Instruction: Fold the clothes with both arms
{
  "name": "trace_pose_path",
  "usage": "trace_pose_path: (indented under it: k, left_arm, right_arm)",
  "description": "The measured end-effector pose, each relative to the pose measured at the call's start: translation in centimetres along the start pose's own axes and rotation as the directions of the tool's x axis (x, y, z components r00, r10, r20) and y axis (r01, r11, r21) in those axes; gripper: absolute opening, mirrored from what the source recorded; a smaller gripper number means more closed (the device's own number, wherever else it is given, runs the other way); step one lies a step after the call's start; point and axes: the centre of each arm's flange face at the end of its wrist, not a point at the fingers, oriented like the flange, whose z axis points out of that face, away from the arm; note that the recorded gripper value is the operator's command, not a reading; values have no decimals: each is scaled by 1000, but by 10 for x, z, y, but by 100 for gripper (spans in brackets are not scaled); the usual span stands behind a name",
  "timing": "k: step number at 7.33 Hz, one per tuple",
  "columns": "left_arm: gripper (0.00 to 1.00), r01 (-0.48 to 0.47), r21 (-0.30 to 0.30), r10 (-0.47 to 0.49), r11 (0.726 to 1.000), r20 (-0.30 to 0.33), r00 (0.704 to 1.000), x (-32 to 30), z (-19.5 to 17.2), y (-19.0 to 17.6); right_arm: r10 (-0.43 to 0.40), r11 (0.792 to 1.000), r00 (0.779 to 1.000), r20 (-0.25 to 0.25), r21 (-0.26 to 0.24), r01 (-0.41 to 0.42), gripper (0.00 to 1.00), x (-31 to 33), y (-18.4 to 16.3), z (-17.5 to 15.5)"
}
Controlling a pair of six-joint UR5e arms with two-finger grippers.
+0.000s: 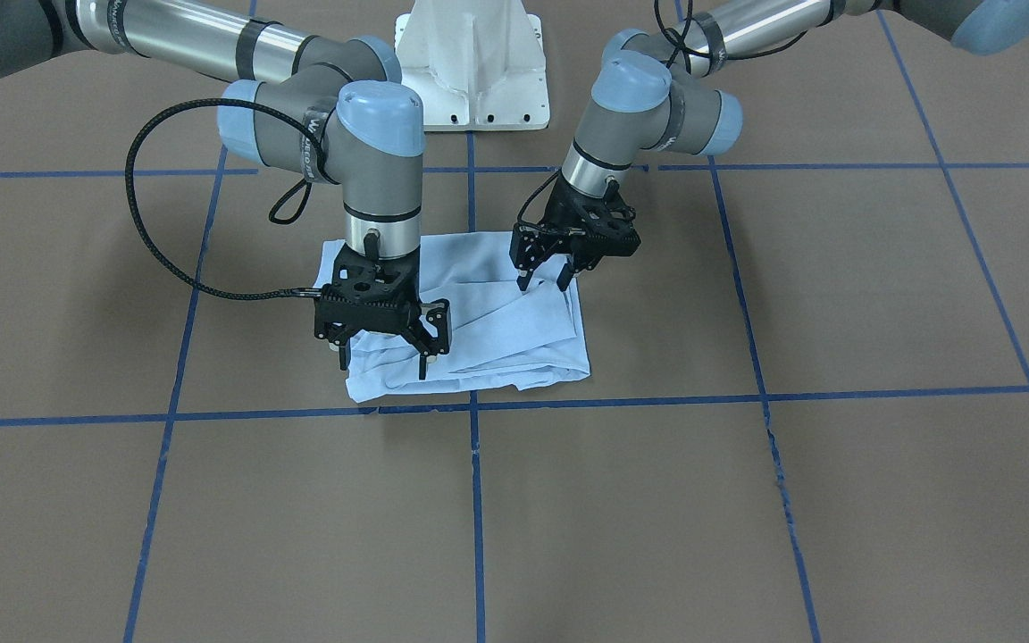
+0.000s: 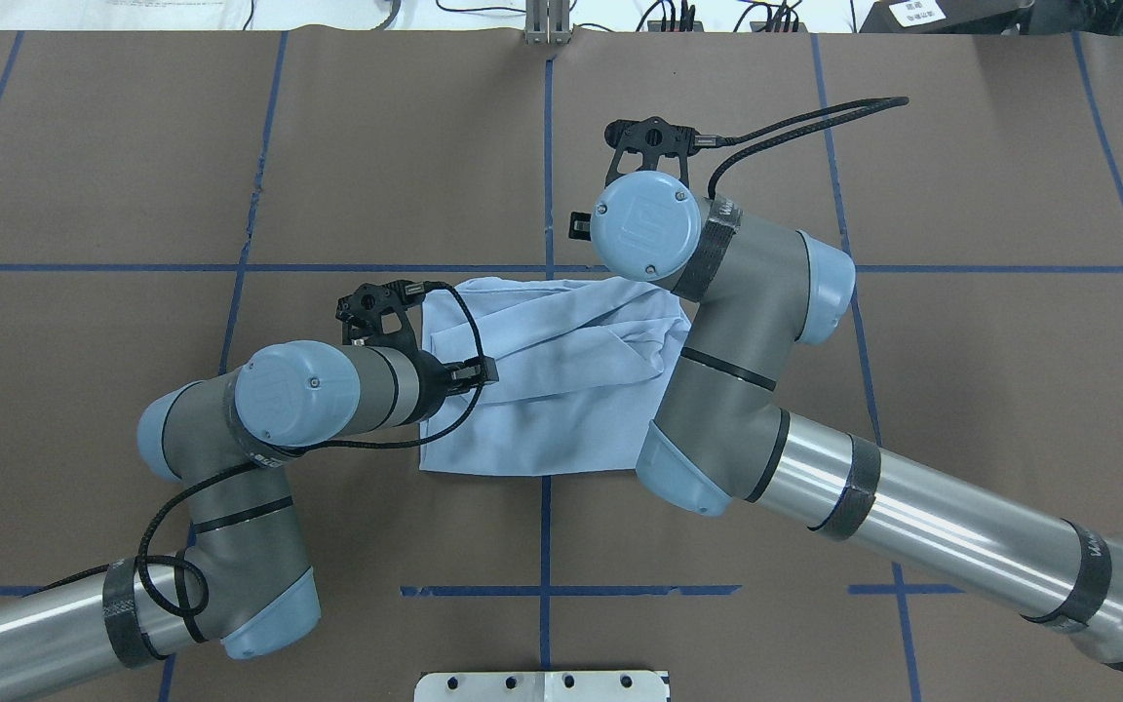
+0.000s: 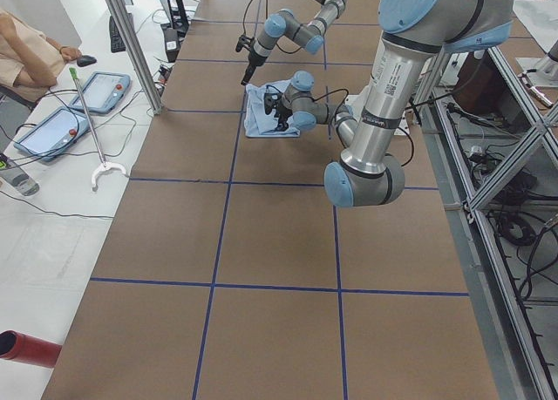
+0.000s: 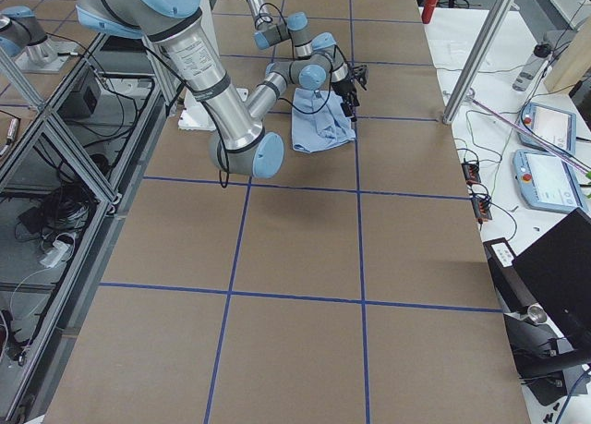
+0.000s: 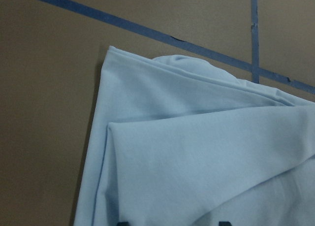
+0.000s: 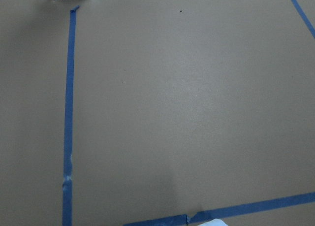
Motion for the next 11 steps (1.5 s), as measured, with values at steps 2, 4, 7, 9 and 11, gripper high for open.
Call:
trace_pose_path:
  k: [2,4,7,9,11]
  left_arm:
    - [8,-1,1,1,1000,0,1000,-1,0,0]
    - [0,-3,2,3,1000,-1,1000,-1,-1,0]
    - [0,-6,26,5,1000,16,1000,0,-6,-19]
    - [0,-16,75,12,997,54,998,-2,-15,-65]
    - [0,-9,112,-1,994,94,996,12,-3,-105]
  right_arm:
    - [0,1000,1000,-1,0,0,100,1,0,0]
    - [0,1000,1000,-1,1,0,100,1,0,0]
    - [0,1000,1000,-2,1,0,100,1,0,1]
    - [0,1000,1000,-3,1,0,100,2,1,1]
    - [0,1000,1000,-3,1,0,100,2,1,2]
